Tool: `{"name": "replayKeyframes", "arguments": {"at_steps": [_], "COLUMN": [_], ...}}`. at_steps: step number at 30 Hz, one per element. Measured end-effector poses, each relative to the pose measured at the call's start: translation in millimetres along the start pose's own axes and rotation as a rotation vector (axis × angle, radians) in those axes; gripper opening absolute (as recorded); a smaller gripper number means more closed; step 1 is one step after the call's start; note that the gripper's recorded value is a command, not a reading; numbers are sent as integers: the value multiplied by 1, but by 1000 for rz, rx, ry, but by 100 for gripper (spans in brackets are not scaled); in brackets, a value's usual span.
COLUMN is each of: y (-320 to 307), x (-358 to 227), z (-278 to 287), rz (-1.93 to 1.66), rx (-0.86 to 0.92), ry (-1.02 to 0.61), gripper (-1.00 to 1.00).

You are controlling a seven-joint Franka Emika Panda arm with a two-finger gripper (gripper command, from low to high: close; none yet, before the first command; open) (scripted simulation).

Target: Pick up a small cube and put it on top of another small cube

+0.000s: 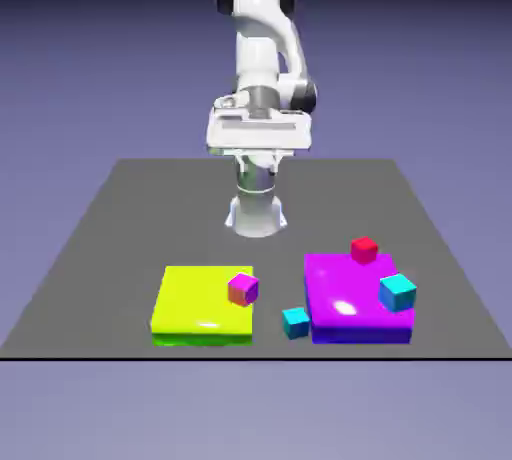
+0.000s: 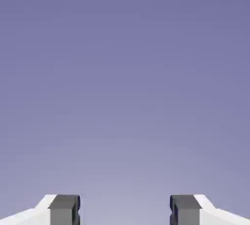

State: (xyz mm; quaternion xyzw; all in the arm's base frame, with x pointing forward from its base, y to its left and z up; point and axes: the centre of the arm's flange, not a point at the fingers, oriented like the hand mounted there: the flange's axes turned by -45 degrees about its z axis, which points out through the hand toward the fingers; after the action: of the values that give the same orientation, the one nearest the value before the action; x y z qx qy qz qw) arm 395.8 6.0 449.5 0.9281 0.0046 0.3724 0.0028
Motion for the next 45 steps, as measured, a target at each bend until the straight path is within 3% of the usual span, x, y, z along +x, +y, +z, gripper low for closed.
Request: {"name": "replayKeyframes", "arguments": {"at_steps": [18,31,38,39,45], "y": [-20,-52,-65,-65,-56], "x": [-61,-119,-170,-171,-130], "z": [161,243,294,294,256], "rz": [701,1256,1288,1288,1291], "rx": [-180,-350,-360,-361,-357], "ry": [-483,-813,-832,-832,-831], "gripper": [0,0,0,-100,-100]}}
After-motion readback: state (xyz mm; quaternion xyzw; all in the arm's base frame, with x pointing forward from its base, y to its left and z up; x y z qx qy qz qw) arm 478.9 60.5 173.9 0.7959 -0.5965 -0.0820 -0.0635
